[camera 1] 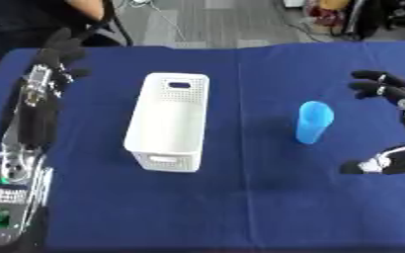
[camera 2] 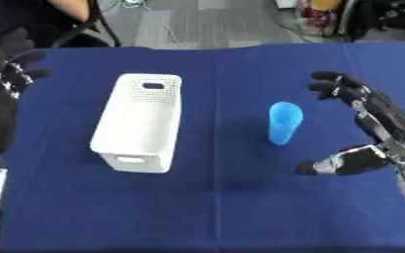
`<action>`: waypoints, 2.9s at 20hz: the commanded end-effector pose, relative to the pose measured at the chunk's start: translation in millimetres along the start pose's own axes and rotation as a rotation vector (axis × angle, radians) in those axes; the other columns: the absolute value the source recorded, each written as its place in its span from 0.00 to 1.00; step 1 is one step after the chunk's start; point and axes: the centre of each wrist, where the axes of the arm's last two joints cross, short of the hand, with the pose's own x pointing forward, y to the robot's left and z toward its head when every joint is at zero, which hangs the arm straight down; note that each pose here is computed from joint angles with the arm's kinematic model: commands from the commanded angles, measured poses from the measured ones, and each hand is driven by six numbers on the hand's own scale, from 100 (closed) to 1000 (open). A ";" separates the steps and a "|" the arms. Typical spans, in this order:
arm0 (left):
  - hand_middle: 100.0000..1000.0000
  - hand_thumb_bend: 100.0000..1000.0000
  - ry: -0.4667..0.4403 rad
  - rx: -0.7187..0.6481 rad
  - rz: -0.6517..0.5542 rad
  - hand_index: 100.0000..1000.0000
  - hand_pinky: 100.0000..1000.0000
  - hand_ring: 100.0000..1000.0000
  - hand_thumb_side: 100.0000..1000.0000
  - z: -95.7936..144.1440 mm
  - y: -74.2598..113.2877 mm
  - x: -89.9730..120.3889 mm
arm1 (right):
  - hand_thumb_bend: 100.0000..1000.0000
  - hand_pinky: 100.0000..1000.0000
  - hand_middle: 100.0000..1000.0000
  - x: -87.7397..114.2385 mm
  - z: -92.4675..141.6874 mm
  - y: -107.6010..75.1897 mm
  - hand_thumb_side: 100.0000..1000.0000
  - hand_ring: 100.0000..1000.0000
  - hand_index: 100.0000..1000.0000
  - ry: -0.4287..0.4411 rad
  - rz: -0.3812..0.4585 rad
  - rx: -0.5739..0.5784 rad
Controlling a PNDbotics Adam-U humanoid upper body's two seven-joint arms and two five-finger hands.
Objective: Pick up objects on the table and place them in the box.
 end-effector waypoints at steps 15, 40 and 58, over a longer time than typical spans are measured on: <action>1.00 0.00 -0.021 -0.034 -0.016 0.83 0.77 0.86 1.00 -3.2 0.5 5.0 | 0.98 0.71 0.89 -16.1 -16.1 -20.2 0.49 0.68 0.87 -0.042 0.059 0.059; 0.99 0.02 -0.026 -0.071 -0.006 0.83 0.77 0.86 1.00 -5.8 -4.7 5.4 | 0.99 0.71 0.88 -33.1 -40.2 -10.2 0.44 0.68 0.87 -0.094 0.113 0.186; 0.98 0.01 -0.044 -0.090 -0.002 0.82 0.77 0.86 1.00 -9.9 -7.5 8.4 | 0.99 0.71 0.89 -60.0 -40.3 -19.1 0.42 0.67 0.86 -0.023 0.121 0.192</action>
